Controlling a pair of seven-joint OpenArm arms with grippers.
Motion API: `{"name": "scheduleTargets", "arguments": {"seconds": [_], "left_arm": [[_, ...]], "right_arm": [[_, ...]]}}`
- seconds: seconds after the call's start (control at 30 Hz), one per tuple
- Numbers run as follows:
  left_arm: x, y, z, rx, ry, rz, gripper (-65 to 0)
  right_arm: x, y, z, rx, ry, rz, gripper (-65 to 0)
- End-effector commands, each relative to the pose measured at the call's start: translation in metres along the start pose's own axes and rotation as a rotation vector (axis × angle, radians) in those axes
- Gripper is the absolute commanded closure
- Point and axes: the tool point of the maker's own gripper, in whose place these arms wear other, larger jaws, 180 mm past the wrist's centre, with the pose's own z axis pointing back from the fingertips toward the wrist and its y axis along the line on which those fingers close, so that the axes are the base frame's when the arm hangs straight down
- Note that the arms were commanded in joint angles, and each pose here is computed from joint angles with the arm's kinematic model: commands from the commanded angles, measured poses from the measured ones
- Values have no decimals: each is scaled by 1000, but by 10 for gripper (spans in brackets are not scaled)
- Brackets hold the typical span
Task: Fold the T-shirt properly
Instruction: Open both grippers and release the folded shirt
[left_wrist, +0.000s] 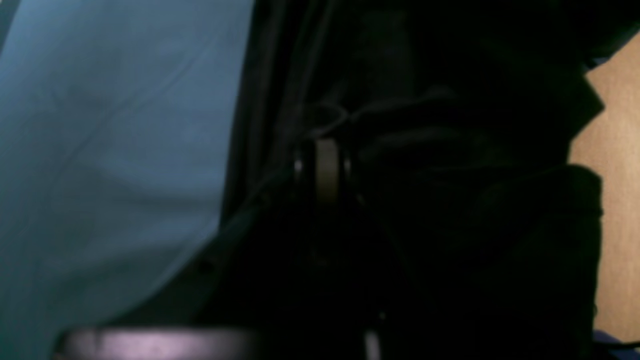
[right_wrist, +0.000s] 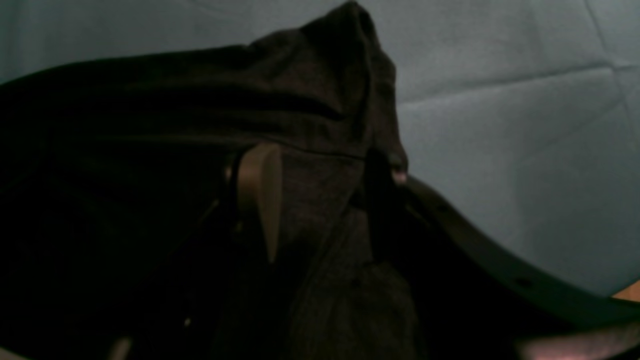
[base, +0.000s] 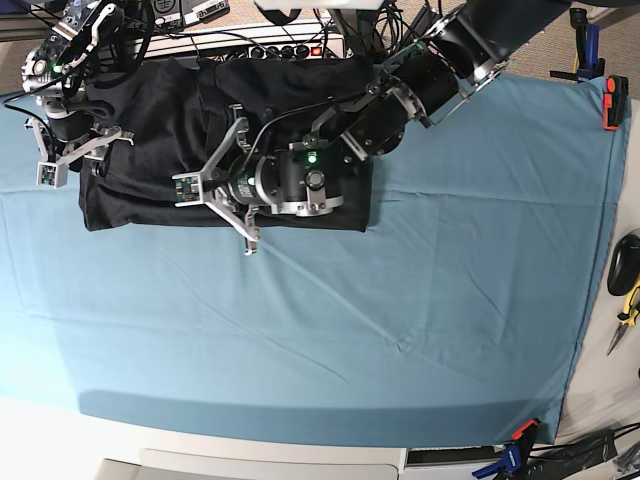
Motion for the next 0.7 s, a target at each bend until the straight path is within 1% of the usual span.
{"name": "scheduleTargets", "arguments": {"seconds": [0.0, 0.23, 0.43, 0.57, 0.67], "left_arm": [[24, 6, 4, 14, -76, -21, 0], [32, 15, 5, 64, -117, -61, 0], [29, 33, 7, 162, -104, -19, 0], [28, 52, 11, 268, -102, 25, -141], [27, 56, 12, 291, -104, 53, -241]], "right_arm": [[13, -3, 3, -5, -45, 9, -275], [12, -2, 3, -4, -44, 9, -275], [12, -2, 3, -4, -42, 9, -275], [12, -2, 3, -4, -42, 9, -275], [12, -2, 3, -4, -42, 9, -275]]}}
